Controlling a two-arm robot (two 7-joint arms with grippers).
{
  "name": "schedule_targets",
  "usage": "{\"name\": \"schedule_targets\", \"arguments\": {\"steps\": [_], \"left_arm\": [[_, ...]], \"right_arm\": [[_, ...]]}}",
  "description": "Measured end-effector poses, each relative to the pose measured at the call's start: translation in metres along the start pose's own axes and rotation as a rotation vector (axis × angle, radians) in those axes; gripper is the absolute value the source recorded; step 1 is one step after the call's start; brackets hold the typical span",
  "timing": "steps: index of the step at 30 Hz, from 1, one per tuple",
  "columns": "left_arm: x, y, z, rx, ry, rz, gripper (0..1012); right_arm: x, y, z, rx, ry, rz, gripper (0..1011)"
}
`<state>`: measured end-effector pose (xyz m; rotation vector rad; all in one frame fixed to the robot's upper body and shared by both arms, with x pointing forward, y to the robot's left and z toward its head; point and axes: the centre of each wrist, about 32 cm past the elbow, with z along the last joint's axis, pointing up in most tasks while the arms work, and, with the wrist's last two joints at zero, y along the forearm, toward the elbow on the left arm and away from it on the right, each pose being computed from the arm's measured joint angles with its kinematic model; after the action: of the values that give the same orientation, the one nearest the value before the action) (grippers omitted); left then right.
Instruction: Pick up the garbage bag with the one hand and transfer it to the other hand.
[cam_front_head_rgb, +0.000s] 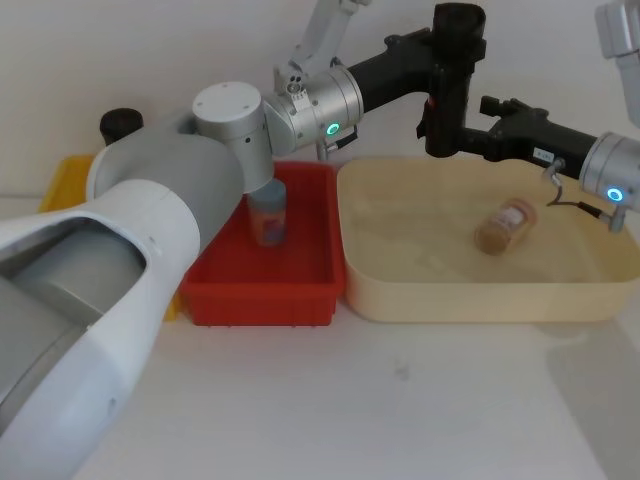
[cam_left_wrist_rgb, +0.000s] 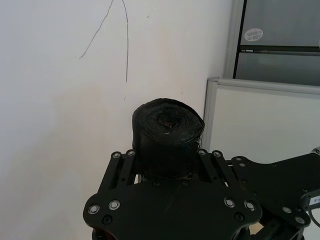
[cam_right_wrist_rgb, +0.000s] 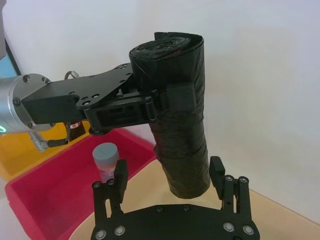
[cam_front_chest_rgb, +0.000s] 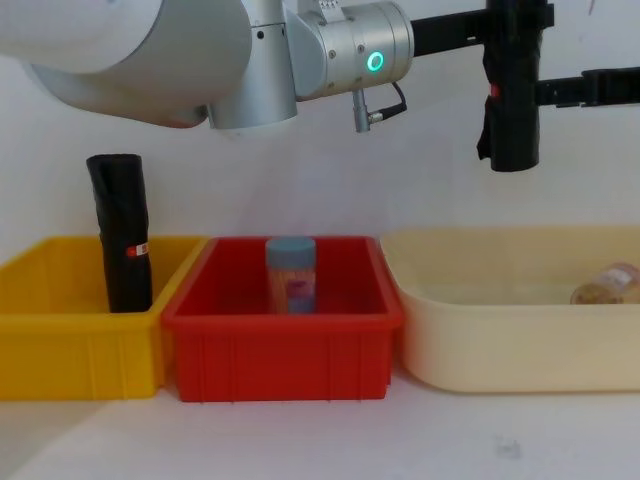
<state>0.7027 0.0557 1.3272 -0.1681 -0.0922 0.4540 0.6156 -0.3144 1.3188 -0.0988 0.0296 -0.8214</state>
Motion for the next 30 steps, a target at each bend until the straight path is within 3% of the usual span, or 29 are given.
{"name": "schedule_targets", "arguments": {"steps": [16,30], "left_arm": [[0.0,0.0,0.0,0.0,0.0,0.001,475],[0.0,0.0,0.0,0.0,0.0,0.0,475]], "right_arm": [[0.004,0.013,0.003,0.005,0.006,-0.065,1000],[0.003,0.026,0.007,0.004,0.0,-0.064,1000]]}}
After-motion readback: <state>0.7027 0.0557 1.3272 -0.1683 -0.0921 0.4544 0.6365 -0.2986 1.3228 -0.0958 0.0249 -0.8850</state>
